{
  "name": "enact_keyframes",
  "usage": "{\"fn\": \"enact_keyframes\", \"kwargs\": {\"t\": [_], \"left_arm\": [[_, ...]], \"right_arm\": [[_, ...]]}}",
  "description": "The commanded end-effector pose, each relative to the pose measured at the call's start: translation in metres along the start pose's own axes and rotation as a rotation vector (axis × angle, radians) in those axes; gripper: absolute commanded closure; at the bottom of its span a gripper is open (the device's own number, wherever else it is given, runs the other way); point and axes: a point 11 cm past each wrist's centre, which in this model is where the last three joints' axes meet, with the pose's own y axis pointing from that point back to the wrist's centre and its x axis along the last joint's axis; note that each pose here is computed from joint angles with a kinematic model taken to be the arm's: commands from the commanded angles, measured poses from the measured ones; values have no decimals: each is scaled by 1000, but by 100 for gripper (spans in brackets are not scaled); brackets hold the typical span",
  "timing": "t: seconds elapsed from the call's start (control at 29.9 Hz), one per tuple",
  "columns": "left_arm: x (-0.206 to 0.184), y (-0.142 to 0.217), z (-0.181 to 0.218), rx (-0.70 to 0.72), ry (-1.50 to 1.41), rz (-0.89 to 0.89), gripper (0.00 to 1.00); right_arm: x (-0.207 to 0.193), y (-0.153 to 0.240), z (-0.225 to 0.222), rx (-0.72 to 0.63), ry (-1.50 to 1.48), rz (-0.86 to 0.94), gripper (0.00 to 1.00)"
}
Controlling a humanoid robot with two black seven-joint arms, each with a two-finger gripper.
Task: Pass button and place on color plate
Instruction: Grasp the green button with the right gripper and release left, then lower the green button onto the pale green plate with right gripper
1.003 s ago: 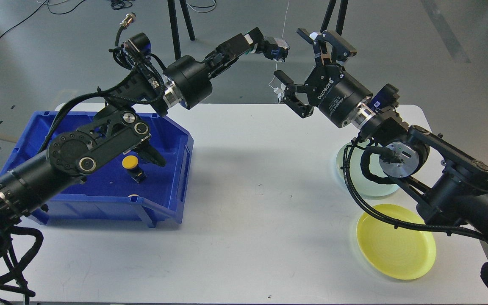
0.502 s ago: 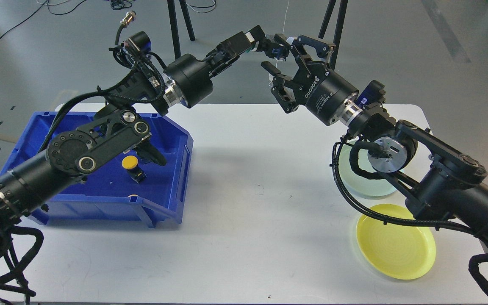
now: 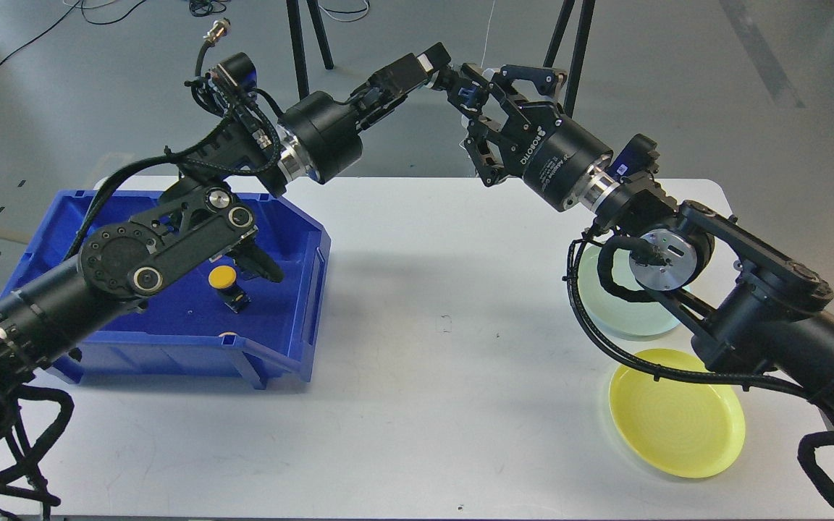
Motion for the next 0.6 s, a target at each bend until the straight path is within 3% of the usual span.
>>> {"fn": "enact_keyframes", "kwargs": {"t": [0.0, 0.17, 0.33, 0.57], "left_arm": [[1, 1, 1, -13, 1, 5, 23], [13, -1, 15, -113, 27, 50, 6], [34, 4, 5, -103, 198, 159, 2], [63, 16, -14, -109, 535, 304, 1]], "right_arm": [[-1, 0, -1, 3, -2, -4, 73], [13, 12, -11, 14, 16, 27, 73], [48, 54, -33, 17, 75, 113, 73], [122, 157, -20, -164, 160, 357, 72]]}}
